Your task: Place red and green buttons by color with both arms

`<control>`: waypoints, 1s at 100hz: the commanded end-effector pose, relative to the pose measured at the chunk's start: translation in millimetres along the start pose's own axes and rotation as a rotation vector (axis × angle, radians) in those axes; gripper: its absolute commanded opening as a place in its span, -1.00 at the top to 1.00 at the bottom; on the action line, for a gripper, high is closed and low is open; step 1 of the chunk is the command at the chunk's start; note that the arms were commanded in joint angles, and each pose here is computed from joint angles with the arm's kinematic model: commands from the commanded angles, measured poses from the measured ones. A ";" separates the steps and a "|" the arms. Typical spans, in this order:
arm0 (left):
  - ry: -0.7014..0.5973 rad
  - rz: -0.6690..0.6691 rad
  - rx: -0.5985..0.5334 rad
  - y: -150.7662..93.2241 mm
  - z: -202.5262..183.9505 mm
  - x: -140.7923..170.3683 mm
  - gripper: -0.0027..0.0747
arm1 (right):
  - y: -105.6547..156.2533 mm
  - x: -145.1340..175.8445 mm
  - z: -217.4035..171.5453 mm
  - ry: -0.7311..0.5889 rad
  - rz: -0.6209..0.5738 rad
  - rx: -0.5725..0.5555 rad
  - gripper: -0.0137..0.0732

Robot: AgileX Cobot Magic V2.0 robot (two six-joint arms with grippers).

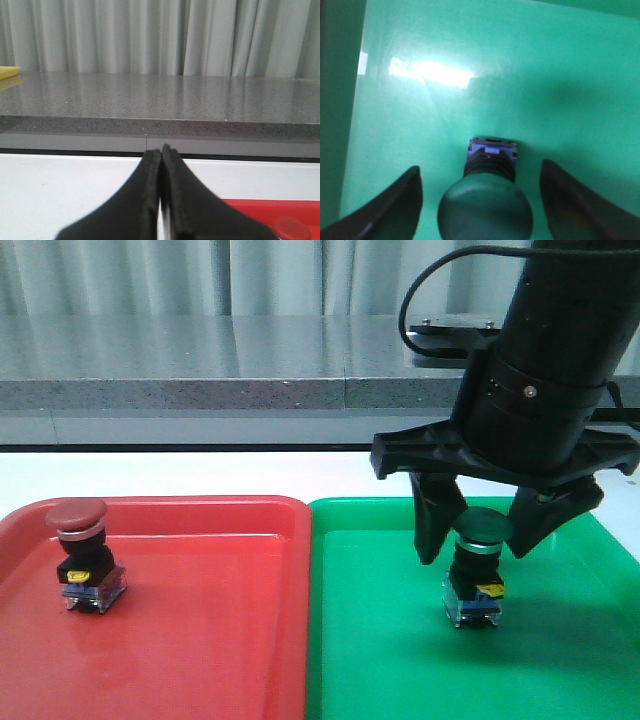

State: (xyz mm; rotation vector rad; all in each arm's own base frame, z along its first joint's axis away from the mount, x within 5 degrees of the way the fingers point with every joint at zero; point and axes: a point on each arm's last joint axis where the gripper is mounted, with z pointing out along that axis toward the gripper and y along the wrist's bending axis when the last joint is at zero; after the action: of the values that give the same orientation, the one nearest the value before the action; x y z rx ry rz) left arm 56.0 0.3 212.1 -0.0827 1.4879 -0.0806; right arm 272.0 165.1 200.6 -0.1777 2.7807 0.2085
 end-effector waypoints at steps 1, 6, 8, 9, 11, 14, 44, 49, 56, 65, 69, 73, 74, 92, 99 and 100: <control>-0.102 -0.016 0.010 -0.3 -2.8 -5.2 0.98 | 3.2 -9.3 -16.1 -0.082 -0.003 -0.033 -0.76; -0.102 -0.016 0.010 -0.3 -2.8 -5.2 0.98 | 3.2 -9.6 -19.5 -0.091 -0.002 -0.037 -0.76; -0.102 -0.016 0.010 -0.3 -2.8 -5.2 0.98 | 3.2 -9.7 -20.8 -0.095 -0.002 -0.039 -0.76; -0.102 -0.016 0.010 -0.3 -2.8 -5.2 0.98 | 2.9 -10.0 -22.4 -0.099 -0.002 -0.040 -0.76; -0.102 -0.016 0.010 -0.3 -2.8 -5.2 0.98 | 2.7 -10.6 -25.6 -0.109 -0.001 -0.044 -0.76; -0.102 -0.016 0.010 -0.3 -2.8 -5.2 0.98 | 1.8 -11.2 -29.9 -0.120 0.003 -0.048 -0.76; -0.102 -0.016 0.010 -0.3 -2.8 -5.2 0.98 | -43.2 -19.6 -108.1 -0.342 0.056 -0.081 -0.60; -0.102 -0.016 0.010 -0.3 -2.8 -5.2 0.98 | -55.5 -19.3 -119.3 -0.372 0.050 -0.058 -0.51; -0.102 -0.016 0.010 -0.3 -2.8 -5.2 0.98 | -73.4 -18.0 -131.8 -0.400 0.038 -0.014 -0.35; -0.102 -0.016 0.010 -0.3 -2.8 -5.2 0.98 | -96.6 -14.3 -144.3 -0.412 0.065 0.043 -0.11; -0.102 -0.016 0.010 -0.3 -2.8 -5.2 0.98 | -106.1 -12.1 -148.9 -0.413 0.087 0.066 0.00; -0.102 -0.016 0.010 -0.3 -2.8 -5.2 0.98 | -113.2 -9.1 -153.8 -0.422 0.103 0.084 0.14; -0.102 -0.016 0.010 -0.3 -2.8 -5.2 0.98 | -115.8 -8.1 -155.3 -0.426 0.112 0.089 0.18; -0.102 -0.016 0.010 -0.3 -2.8 -5.2 0.98 | -138.2 13.4 -166.8 -0.480 0.174 0.157 0.75; -0.102 -0.016 0.010 -0.3 -2.8 -5.2 0.98 | -142.6 22.6 -168.0 -0.498 0.161 0.193 0.83; -0.102 -0.016 0.010 -0.3 -2.8 -5.2 0.98 | -142.9 24.1 -168.3 -0.503 0.157 0.198 0.82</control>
State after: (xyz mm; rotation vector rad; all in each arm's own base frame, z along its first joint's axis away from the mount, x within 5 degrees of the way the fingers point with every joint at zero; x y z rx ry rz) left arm 56.0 0.3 212.1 -0.0827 1.4879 -0.0806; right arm 224.4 1.5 316.7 0.1587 2.4151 0.0661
